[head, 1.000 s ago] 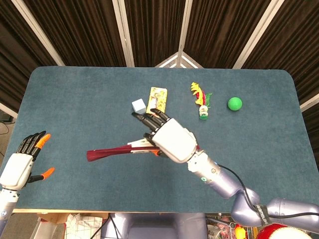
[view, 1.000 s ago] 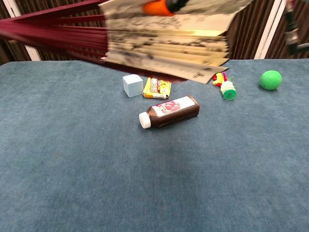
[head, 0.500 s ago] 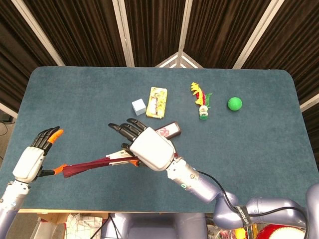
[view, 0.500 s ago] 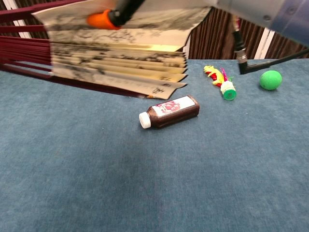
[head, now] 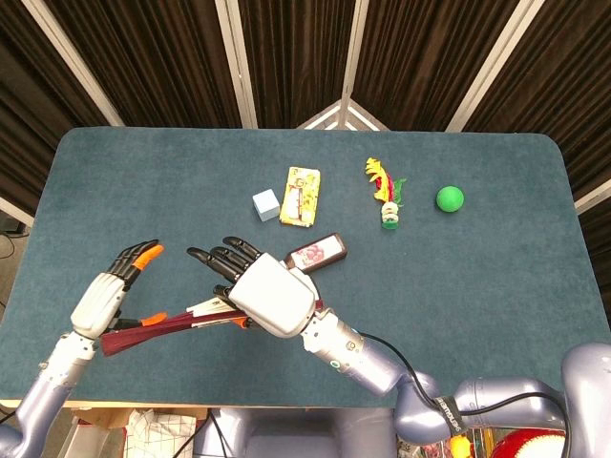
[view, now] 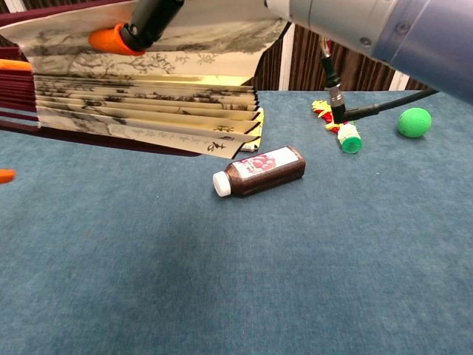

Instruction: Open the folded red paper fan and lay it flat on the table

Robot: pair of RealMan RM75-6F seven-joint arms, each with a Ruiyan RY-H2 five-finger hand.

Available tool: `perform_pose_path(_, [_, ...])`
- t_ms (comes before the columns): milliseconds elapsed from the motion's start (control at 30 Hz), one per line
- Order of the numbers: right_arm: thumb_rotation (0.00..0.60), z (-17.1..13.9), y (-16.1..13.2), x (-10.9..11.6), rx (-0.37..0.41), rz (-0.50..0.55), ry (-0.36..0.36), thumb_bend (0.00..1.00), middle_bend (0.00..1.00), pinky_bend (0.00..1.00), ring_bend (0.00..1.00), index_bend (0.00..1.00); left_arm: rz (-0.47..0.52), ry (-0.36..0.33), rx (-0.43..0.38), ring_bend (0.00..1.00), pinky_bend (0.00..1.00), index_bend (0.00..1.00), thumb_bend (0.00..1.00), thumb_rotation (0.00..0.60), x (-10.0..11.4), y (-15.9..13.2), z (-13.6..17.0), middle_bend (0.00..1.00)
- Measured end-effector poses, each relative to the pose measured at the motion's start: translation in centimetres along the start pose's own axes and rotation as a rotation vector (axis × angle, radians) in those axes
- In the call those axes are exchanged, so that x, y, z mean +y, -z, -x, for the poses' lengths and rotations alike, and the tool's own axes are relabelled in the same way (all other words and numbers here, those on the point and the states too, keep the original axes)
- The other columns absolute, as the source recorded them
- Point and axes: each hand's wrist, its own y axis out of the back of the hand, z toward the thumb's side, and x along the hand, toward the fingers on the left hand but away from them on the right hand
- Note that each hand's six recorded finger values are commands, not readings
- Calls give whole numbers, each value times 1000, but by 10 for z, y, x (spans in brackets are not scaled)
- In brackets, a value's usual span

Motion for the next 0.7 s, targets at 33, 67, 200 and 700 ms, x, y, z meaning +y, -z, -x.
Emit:
perform_pose_path(33, [600,0,0,0,0,1,1,362,149,213,235,798,16,8,-12,0,0,107,214,600,-5,-2,-3,0])
perform_pose_path(67, [600,0,-1,0,0,3,1,362,149,213,235,798,28,14,-20,0,0,113,214,600,-8,-4,-4,0])
perform_pose_path(200, [600,0,-2,-1,-1,3,3,364,149,213,235,799,105,33,-53,0,0,136,214,600,-22,-12,-10,0])
perform_pose_path(700, [600,-4,-2,2,-2,-6,6,365,149,213,235,808,369,39,-199,0,18,267,354,600,-65,-41,-36,93])
